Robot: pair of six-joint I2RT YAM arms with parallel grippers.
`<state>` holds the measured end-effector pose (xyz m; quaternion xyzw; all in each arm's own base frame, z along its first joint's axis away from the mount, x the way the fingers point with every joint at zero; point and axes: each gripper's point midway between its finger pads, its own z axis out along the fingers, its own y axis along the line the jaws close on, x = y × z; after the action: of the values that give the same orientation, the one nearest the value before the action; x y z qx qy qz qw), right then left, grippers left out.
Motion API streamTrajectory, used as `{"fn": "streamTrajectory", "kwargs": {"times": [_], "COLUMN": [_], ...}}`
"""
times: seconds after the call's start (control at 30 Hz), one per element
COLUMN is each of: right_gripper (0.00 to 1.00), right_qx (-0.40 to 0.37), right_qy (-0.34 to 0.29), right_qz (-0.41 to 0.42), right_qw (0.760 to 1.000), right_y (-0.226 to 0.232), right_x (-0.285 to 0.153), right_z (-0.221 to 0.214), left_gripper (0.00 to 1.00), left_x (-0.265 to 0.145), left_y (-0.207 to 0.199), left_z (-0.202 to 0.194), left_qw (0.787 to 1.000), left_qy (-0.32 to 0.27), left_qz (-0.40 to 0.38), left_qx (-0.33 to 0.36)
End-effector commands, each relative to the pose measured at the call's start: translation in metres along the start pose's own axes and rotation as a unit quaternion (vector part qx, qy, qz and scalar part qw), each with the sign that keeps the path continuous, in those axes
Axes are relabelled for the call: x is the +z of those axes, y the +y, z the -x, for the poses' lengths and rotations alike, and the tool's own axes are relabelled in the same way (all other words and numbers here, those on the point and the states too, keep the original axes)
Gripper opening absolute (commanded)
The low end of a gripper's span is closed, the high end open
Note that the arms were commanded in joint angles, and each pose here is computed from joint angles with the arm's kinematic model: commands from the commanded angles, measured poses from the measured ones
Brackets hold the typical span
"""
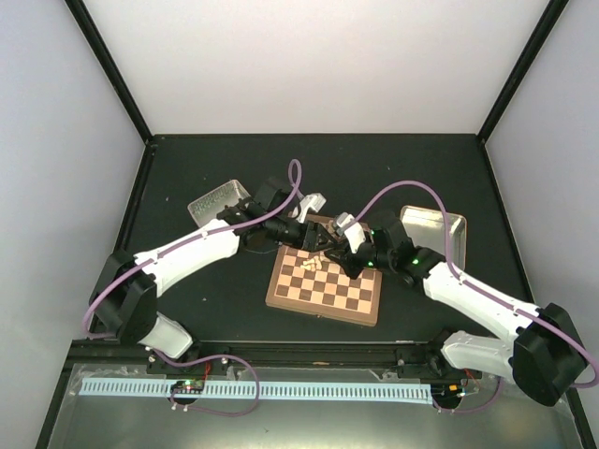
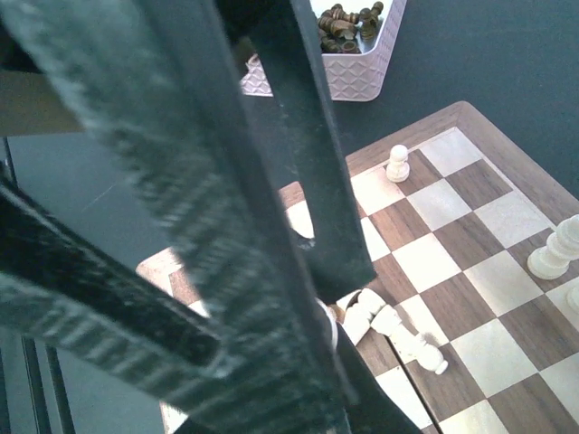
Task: Set up the chess pieces on the board
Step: Place the chess piece on the chessboard.
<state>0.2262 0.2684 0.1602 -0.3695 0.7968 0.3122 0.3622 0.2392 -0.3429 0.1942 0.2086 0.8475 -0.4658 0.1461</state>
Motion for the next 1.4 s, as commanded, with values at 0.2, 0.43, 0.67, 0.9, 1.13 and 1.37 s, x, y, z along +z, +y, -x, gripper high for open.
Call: {"fn": "streamTrajectory", "kwargs": {"times": [0.2, 0.43, 0.67, 0.9, 1.13, 1.37], "right_gripper": [0.02, 0.23, 0.69, 0.76, 0.77, 0.71], "right_qx": [-0.019, -0.001, 0.057, 0.257, 0.417, 0.420], "right_qy": [-0.066, -0.069, -0.143, -0.302, -0.384, -0.353], "right_qz": [-0.006, -0.009, 0.003, 0.038, 0.223, 0.363], "right_qw": [0.998, 0.998, 0.988, 0.917, 0.793, 0.753], "right_y": [0.002, 0.002, 0.013, 0.010, 0.030, 0.067], "right_x": [-0.009, -0.012, -0.043, -0.096, -0.135, -0.154], "right_z": [0.038, 0.032, 0.036, 0.076, 0.128, 0.175], "left_gripper": [0.12, 0.02, 0.01, 0.02, 0.02, 0.02], "left_x": [0.012, 0.005, -0.027, -0.078, -0.136, -0.160], "left_y": [-0.007, -0.012, -0.025, -0.054, -0.100, -0.128], "left_z": [-0.019, -0.009, 0.031, 0.066, 0.088, 0.094], "left_qw": [0.999, 1.000, 0.997, 0.979, 0.935, 0.909], "left_qy": [0.052, 0.022, -0.073, -0.166, -0.251, -0.270], "left_qz": [-0.017, -0.012, -0.031, -0.087, -0.209, -0.280], "left_qx": [-0.001, 0.003, -0.012, -0.077, -0.140, -0.150]}}
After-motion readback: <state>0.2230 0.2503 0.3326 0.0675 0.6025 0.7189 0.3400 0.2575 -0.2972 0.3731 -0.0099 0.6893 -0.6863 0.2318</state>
